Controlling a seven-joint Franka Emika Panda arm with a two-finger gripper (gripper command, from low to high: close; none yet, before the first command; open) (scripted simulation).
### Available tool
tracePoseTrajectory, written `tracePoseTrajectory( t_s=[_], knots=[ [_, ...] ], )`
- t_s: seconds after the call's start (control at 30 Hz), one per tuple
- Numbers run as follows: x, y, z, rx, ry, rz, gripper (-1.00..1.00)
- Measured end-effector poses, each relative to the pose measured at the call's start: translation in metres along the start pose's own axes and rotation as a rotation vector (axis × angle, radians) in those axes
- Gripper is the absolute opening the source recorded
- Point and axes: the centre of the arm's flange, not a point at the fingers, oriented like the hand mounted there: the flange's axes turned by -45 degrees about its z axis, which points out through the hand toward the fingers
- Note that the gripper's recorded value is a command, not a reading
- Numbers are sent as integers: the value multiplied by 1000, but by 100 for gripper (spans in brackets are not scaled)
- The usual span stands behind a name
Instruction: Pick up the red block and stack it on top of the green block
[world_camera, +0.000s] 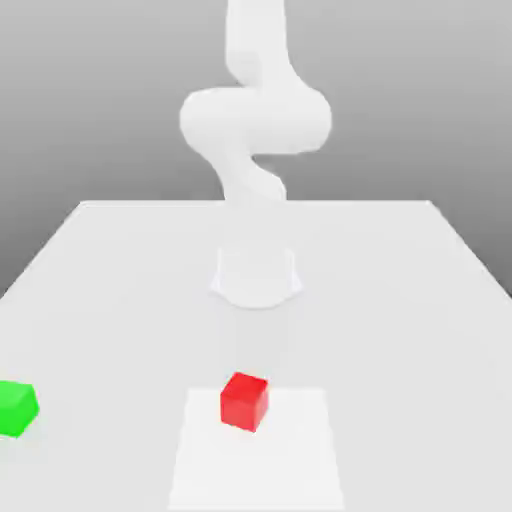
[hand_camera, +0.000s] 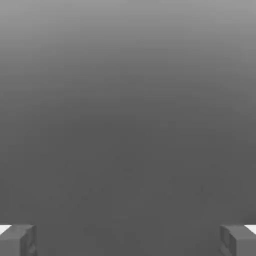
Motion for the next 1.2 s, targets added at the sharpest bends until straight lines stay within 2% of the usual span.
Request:
tracePoseTrajectory(
  t_s=[0.3, 0.6, 0.8, 0.83, 1.03, 1.2],
  knots=[
    [-107, 11, 204, -68, -332, 148, 0],
    [-301, 26, 327, -143, -685, 325, 0],
    [-347, 27, 368, -148, -709, 337, 0],
    [-353, 28, 373, -149, -709, 336, -100],
    [-356, 28, 375, -149, -708, 336, -100],
    [-333, 27, 352, -149, -707, 337, -100]
  ],
)
